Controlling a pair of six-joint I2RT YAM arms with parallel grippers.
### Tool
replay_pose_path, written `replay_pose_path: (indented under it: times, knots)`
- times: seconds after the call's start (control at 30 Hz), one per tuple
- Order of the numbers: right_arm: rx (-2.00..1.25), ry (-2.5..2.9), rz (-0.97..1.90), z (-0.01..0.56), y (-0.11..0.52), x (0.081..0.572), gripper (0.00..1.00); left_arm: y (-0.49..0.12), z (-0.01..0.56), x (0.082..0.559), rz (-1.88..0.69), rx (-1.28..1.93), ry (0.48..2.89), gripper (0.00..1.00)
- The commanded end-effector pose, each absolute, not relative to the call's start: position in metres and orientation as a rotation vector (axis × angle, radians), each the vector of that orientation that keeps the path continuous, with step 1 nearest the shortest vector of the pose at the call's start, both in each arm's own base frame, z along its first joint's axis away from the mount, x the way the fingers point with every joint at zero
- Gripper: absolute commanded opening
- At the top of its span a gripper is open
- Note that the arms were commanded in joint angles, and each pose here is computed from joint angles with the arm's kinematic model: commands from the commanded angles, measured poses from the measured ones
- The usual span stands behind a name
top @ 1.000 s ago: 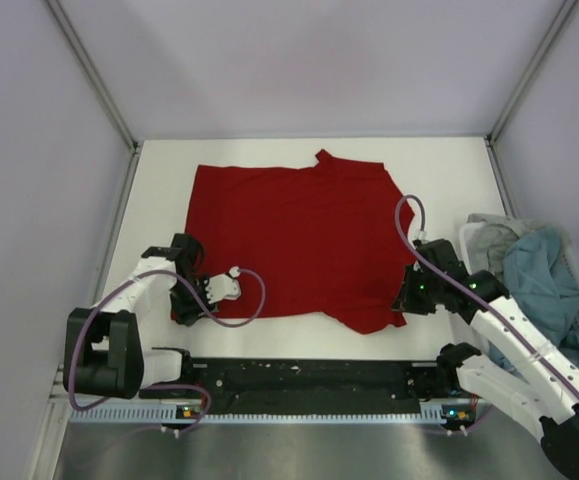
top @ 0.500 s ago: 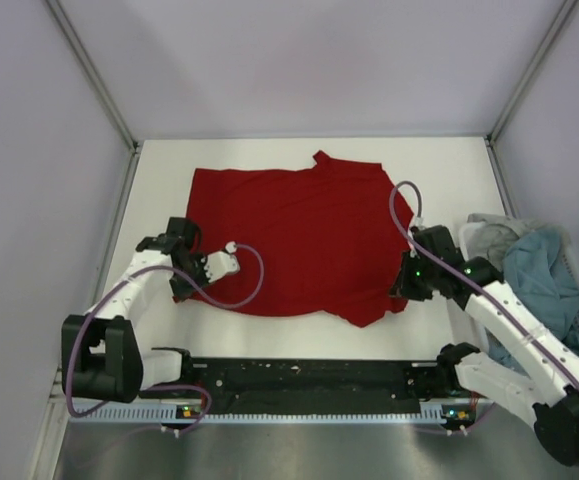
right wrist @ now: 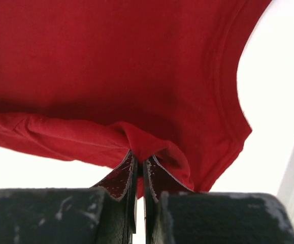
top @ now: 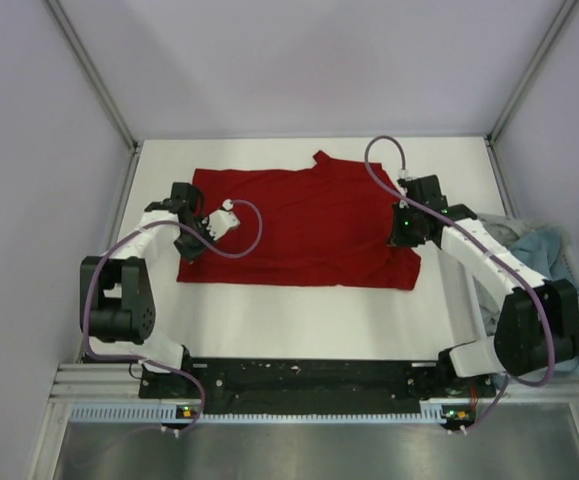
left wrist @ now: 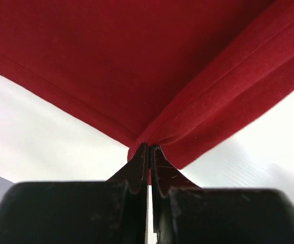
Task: Fold and stack the t-shirts
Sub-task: Grap the side of the flattened tshirt closest away from the robot with both arms, then fold the flattened tshirt in 1/3 of the way
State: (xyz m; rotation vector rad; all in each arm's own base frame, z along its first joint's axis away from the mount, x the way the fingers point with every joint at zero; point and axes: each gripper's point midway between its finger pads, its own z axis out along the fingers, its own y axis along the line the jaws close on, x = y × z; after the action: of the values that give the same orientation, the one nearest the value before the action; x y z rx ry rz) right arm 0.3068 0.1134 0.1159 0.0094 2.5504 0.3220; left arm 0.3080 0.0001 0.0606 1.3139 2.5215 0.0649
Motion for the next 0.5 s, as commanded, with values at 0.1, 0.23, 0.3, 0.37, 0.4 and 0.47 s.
replay_pose_path:
  times: [0.1, 0.23, 0.3, 0.37, 0.4, 0.47]
  knots:
    - [-0.01, 2.486, 0.166, 0.121, 0.094, 0.355, 0.0, 0.008, 0.073, 0.358, 0.171, 1.17, 2.492, 0.0]
    - [0.012, 2.514, 0.141, 0.109, 0.088, 0.362, 0.0, 0.01, 0.073, 0.367, 0.196, 1.15, 2.489, 0.0]
    - [0.008, 2.524, 0.126, 0.104, 0.086, 0.365, 0.0, 0.011, 0.072, 0.372, 0.21, 1.148, 2.484, 0.0]
    - [0.01, 2.534, 0.107, 0.1, 0.084, 0.368, 0.0, 0.011, 0.072, 0.377, 0.212, 1.141, 2.479, 0.0]
    - [0.008, 2.537, 0.107, 0.098, 0.084, 0.369, 0.0, 0.011, 0.072, 0.379, 0.212, 1.139, 2.48, 0.0]
    - [0.0, 2.548, 0.108, 0.094, 0.085, 0.372, 0.0, 0.01, 0.071, 0.382, 0.208, 1.135, 2.486, 0.0]
